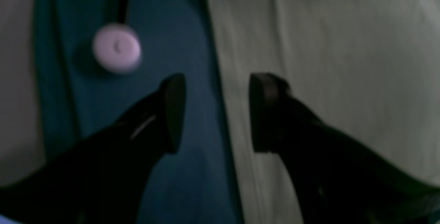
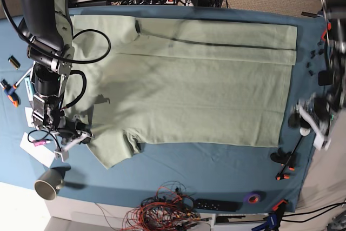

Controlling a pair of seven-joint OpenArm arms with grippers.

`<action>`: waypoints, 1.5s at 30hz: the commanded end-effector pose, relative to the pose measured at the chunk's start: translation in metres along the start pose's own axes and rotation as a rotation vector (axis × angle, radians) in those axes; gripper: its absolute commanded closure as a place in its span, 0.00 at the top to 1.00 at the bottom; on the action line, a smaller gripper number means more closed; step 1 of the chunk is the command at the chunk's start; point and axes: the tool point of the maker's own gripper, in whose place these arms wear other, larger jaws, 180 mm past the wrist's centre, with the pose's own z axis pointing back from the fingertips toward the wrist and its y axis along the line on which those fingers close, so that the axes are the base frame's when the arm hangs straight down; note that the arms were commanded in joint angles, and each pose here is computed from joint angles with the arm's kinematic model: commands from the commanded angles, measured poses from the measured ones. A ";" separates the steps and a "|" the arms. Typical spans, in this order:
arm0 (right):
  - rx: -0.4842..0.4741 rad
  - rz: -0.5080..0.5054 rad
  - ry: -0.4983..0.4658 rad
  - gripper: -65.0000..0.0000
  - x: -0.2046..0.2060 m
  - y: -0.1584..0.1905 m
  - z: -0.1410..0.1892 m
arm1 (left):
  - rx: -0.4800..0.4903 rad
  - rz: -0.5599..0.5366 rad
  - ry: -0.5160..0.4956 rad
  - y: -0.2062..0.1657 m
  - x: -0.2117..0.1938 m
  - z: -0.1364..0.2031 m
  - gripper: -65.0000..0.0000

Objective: Fold the T-shirt properly
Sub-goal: 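Move right and left grippers down to the two hem corners, then lift the hem with both grippers and fold it over toward the collar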

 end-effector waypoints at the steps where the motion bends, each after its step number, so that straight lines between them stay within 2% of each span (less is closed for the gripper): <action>1: -0.010 0.013 -0.024 0.00 0.014 -0.005 0.006 | 0.014 0.012 -0.049 0.012 0.028 0.003 0.45; 7: -0.019 0.005 -0.014 0.00 -0.009 -0.011 0.002 | -0.045 0.239 -0.071 0.029 0.060 -0.029 0.45; 10: -0.020 0.003 -0.011 0.00 -0.014 -0.012 0.001 | -0.052 0.340 -0.075 0.031 0.058 -0.043 0.44; 12: -0.020 0.003 -0.012 0.00 -0.013 -0.012 0.001 | -0.064 0.367 -0.063 0.027 0.050 -0.051 0.43; 18: -0.020 0.003 -0.013 0.00 -0.013 -0.012 0.001 | -0.059 0.337 -0.006 0.008 0.025 -0.074 0.43; 27: -0.020 0.003 -0.013 0.00 -0.013 -0.012 0.001 | -0.130 0.337 0.006 -0.030 0.024 -0.094 0.43; 30: -0.020 0.003 -0.016 0.00 -0.012 -0.012 0.001 | -0.133 0.335 -0.011 -0.029 0.030 -0.094 0.29; 33: -0.020 0.000 -0.039 0.00 -0.008 -0.012 0.002 | -0.128 0.323 -0.045 -0.023 0.038 -0.089 0.00; 36: -0.007 0.015 -0.040 0.00 -0.006 -0.010 0.003 | -0.148 0.285 -0.066 -0.022 0.046 -0.083 0.00; 38: 0.034 0.059 -0.037 0.00 -0.003 -0.002 0.007 | -0.166 0.279 -0.074 -0.021 0.051 -0.077 0.00; 41: 0.090 0.105 -0.063 0.00 0.005 0.008 0.019 | -0.267 0.289 -0.088 -0.029 0.060 -0.062 0.00; 45: 0.100 0.166 -0.110 0.00 0.014 0.016 0.043 | -0.389 0.299 -0.054 -0.039 0.060 -0.042 0.00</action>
